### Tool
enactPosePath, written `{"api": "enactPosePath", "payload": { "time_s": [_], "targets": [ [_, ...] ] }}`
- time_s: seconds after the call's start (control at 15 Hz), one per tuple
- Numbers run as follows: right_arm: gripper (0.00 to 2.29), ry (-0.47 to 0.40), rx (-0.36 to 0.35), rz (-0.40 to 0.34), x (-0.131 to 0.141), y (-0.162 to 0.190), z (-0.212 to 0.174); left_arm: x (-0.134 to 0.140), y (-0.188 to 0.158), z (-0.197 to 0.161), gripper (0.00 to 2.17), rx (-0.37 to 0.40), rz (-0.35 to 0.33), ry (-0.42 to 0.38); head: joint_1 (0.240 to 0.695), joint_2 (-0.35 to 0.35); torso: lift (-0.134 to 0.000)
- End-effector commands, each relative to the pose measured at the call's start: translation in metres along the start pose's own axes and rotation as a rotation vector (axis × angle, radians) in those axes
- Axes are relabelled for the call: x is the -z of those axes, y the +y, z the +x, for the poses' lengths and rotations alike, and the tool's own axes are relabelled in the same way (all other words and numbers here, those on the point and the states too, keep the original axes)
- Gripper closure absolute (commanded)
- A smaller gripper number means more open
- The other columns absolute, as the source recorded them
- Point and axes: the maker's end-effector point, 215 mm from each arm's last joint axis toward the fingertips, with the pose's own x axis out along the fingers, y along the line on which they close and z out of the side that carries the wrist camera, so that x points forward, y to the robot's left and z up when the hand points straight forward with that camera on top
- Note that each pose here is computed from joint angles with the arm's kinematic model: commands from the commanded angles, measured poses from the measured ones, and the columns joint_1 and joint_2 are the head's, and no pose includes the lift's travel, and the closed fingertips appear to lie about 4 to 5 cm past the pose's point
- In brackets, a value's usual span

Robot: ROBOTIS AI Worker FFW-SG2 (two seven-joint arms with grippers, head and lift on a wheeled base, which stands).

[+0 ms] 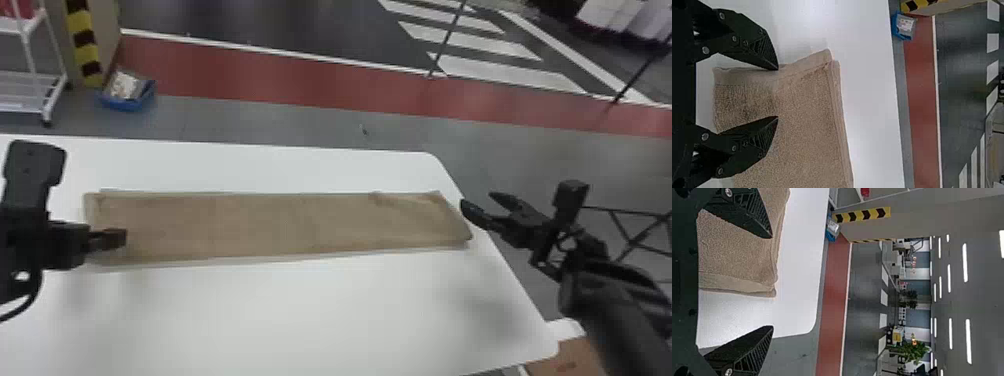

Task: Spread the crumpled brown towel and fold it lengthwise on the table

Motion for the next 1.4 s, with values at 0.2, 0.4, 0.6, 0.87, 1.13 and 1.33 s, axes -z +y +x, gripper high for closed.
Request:
{"api": "enactPosePath", "payload": {
  "time_s": [0.2, 0.4, 0.6, 0.87, 1.13, 1.33],
  "targets": [
    [0.07, -0.011, 0.001, 0.003, -0.004, -0.001, 0.0, 0.012, -0.001, 0.0, 0.99, 0.0, 0.012, 0.047, 0.695, -0.347, -0.123],
    [0.07, -0.014, 0.002, 0.007, -0.004, -0.001, 0.0, 0.013, 0.002, 0.0, 1.06, -0.009, 0.019, 0.05, 0.695, -0.347, -0.123],
    [0.07, -0.014, 0.002, 0.007, -0.004, -0.001, 0.0, 0.016, 0.007, -0.003, 1.26, -0.017, 0.013, 0.063, 0.695, -0.346, -0.123],
    [0.07, -0.018, -0.001, 0.007, -0.004, 0.0, 0.0, 0.017, 0.034, -0.012, 1.26, -0.052, -0.001, 0.073, 0.695, -0.336, -0.123],
    [0.07, -0.018, 0.0, 0.009, -0.004, 0.001, 0.0, 0.016, 0.068, -0.022, 1.26, -0.093, -0.021, 0.075, 0.695, -0.309, -0.123],
    [0.07, -0.019, -0.003, 0.011, -0.003, 0.003, 0.001, 0.024, 0.089, -0.033, 1.26, -0.118, -0.038, 0.091, 0.695, -0.281, -0.123]
  ]
}}
